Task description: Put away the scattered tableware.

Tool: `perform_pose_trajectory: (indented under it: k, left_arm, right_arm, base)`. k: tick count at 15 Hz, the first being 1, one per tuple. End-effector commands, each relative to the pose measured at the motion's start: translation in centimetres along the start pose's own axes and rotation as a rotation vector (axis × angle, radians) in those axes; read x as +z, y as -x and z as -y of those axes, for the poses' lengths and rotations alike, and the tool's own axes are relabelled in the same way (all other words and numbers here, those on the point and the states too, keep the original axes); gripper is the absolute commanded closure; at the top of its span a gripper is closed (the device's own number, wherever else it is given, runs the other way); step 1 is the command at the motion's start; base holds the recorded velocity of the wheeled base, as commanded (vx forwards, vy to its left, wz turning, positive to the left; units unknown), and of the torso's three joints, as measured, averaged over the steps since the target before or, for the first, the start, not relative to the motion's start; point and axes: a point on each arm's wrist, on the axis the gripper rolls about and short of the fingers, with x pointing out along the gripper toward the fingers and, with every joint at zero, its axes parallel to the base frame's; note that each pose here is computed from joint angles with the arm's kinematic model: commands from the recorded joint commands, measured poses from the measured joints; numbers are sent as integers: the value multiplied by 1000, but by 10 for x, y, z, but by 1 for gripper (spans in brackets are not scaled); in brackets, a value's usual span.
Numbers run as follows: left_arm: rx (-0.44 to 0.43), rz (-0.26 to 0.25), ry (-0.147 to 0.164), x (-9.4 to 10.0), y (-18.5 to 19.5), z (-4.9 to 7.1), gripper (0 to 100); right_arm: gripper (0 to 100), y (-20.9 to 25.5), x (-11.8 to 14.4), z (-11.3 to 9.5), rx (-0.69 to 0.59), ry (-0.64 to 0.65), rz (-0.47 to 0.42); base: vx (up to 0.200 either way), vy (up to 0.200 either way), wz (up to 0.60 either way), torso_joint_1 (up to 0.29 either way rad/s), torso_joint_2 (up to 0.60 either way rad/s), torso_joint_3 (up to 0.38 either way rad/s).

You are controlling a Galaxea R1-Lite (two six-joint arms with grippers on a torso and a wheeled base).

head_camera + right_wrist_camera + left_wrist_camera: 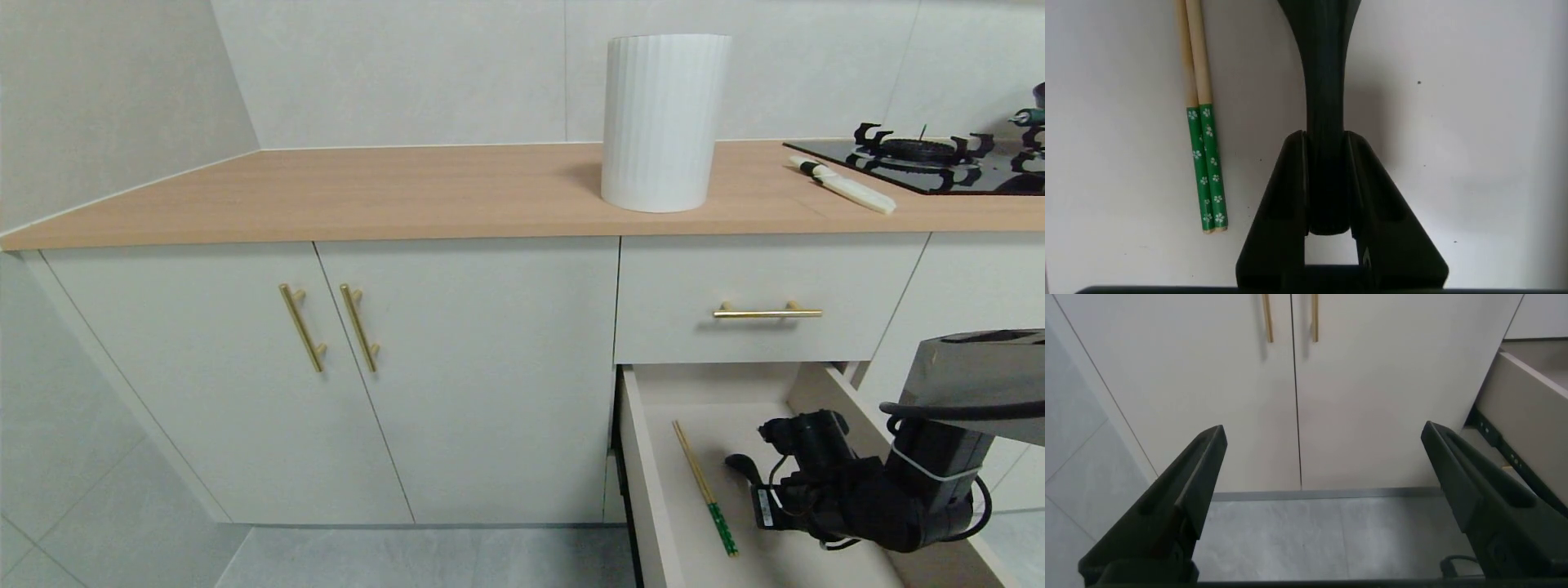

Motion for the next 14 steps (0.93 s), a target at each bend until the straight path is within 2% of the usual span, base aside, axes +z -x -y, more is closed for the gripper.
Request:
perform_pose_trajectory:
  k: [1,2,9,11,14]
  left_arm:
    - [0,-1,0,0,0,0,0]
    - [0,-1,0,0,0,0,0]
    - [0,-1,0,0,0,0,0]
    - [0,-1,0,0,0,0,0]
    - [0,-1,0,0,0,0,0]
  right_arm:
    - [100,0,0,0,0,0,-1]
    - [0,0,0,0,0,0,-1]
    - [0,9,6,3,1,-14,44]
    - [0,35,16,4,17,-21,105]
    - [0,105,33,7,54,-34,241]
  base:
    - [0,0,0,0,0,0]
    - [0,0,0,0,0,0]
    - [0,0,0,0,0,0]
    - [0,0,0,0,0,0]
    - [0,0,0,0,0,0]
